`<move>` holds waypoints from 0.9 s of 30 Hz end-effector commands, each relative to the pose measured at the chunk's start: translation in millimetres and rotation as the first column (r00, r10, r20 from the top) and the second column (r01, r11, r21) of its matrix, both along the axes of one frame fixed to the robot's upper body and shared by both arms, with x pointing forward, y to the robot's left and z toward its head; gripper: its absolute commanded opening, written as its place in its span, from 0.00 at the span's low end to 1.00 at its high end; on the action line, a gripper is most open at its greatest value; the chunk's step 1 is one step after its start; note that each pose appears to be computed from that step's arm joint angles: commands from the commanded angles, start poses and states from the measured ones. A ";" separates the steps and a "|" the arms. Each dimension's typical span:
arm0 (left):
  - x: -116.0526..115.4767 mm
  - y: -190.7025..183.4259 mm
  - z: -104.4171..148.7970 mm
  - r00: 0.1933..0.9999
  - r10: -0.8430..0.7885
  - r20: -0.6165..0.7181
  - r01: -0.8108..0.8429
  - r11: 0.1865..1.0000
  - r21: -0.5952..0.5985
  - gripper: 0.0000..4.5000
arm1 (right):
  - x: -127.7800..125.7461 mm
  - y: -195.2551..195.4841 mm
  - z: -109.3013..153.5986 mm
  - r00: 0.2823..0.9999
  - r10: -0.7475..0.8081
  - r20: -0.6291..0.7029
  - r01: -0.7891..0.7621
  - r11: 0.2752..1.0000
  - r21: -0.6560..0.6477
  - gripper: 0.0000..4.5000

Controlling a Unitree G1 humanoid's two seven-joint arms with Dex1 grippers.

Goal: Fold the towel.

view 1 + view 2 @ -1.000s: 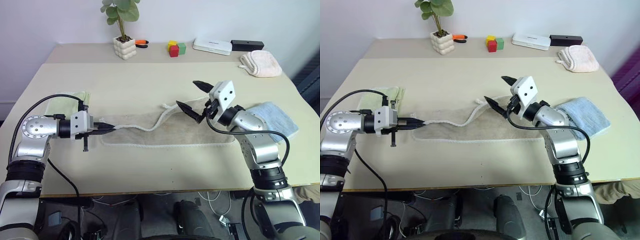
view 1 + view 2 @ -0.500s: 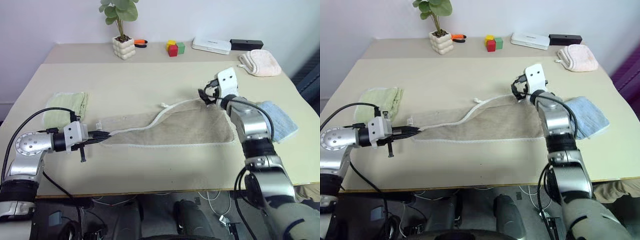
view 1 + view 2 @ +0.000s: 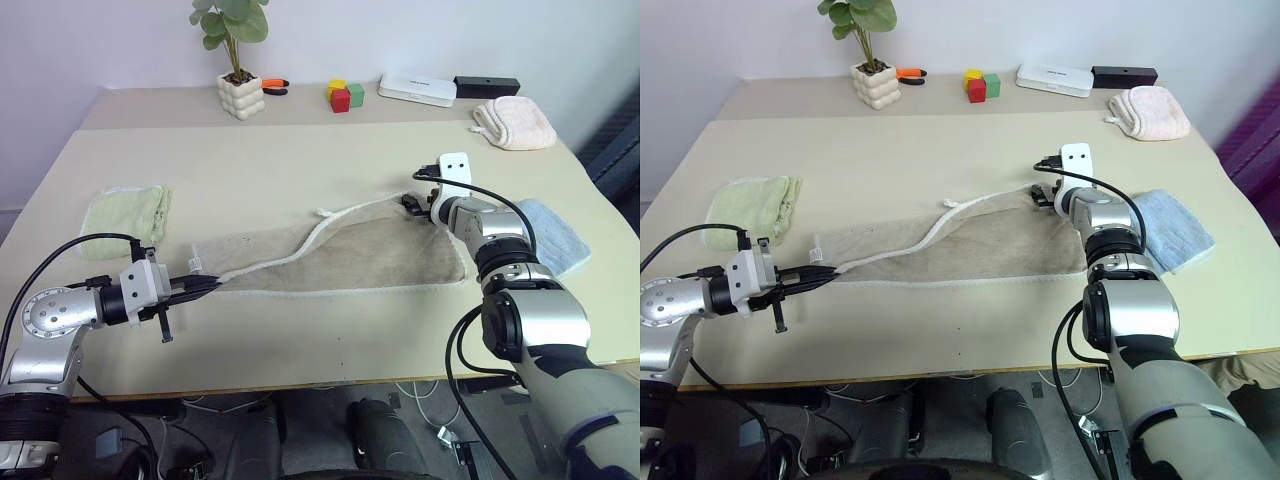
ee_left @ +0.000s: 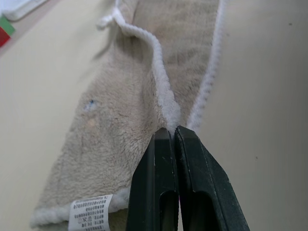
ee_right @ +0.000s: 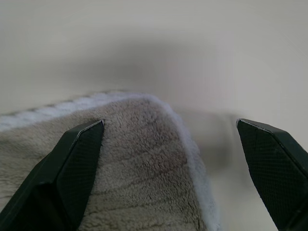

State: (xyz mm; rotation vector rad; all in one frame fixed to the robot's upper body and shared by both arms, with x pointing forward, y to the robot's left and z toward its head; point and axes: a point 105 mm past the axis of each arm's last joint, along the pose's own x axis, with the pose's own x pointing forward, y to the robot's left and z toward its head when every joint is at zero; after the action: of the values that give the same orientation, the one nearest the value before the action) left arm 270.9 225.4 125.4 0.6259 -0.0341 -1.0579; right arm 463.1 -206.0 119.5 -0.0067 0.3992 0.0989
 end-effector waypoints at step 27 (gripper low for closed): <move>0.4 3.3 11.5 0.999 0.023 0.046 -0.022 0.999 -0.025 0.00 | 5.0 15.0 12.1 0.989 0.121 0.088 -0.114 0.990 -0.081 0.02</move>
State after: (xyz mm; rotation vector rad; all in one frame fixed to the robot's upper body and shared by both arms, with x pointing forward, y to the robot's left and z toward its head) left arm 268.4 224.2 124.8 0.6274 -0.0353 -1.0600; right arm 465.2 -179.7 114.7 -0.0679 0.3764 0.2112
